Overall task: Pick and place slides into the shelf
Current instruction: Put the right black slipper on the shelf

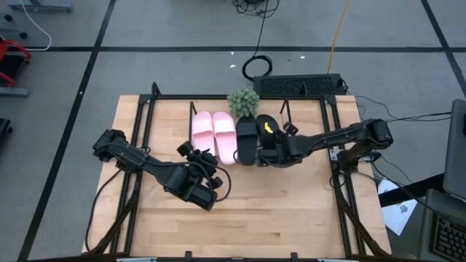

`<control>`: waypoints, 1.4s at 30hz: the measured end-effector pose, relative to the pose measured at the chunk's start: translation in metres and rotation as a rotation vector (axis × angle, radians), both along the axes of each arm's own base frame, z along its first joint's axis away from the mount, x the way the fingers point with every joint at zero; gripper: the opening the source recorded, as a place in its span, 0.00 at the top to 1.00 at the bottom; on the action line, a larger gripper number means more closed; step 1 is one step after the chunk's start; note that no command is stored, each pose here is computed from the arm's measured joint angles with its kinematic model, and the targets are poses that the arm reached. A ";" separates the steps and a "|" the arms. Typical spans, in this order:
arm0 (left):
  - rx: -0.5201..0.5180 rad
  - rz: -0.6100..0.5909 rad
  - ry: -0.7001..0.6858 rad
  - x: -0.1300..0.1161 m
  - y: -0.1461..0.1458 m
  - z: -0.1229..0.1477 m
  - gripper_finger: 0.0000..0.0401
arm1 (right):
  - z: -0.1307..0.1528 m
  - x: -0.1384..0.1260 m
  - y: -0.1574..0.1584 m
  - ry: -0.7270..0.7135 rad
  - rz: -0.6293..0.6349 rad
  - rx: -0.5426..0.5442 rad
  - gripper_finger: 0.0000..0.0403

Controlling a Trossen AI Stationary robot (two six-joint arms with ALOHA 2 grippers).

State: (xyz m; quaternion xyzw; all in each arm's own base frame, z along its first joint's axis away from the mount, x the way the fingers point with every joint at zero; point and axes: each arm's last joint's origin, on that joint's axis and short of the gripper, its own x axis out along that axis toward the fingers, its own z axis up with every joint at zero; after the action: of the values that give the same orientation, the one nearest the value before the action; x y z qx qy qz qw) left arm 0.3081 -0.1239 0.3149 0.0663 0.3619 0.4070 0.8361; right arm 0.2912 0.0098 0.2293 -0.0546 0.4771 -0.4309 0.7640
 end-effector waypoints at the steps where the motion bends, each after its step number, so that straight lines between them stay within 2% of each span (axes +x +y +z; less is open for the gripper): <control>1: 0.000 0.000 0.000 0.000 0.000 0.000 0.64 | 0.001 -0.001 0.004 -0.004 0.013 0.000 0.77; 12: -0.001 0.002 -0.003 0.000 0.000 0.000 0.64 | 0.005 -0.013 0.073 -0.025 0.259 0.010 0.77; 17: -0.002 0.003 -0.003 0.000 0.000 0.000 0.64 | -0.003 -0.030 0.097 -0.038 0.276 0.014 0.77; 21: -0.003 0.003 -0.004 0.000 0.000 0.000 0.64 | -0.018 -0.048 0.097 -0.004 0.205 -0.017 0.77; 26: -0.003 0.004 -0.006 0.000 0.000 0.000 0.64 | -0.034 -0.059 0.091 0.020 0.149 -0.021 0.82; 35: -0.003 0.004 -0.006 0.000 0.000 0.000 0.64 | -0.034 -0.066 0.089 0.066 0.117 -0.025 0.97; 42: -0.003 0.004 -0.006 0.000 0.000 0.000 0.64 | -0.034 -0.068 0.088 0.089 0.106 -0.011 1.00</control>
State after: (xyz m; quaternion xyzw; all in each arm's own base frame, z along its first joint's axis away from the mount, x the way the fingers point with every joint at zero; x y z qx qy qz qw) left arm 0.3081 -0.1240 0.3149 0.0630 0.3603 0.4083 0.8364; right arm 0.2230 0.0980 0.1948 -0.1031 0.5049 -0.3895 0.7634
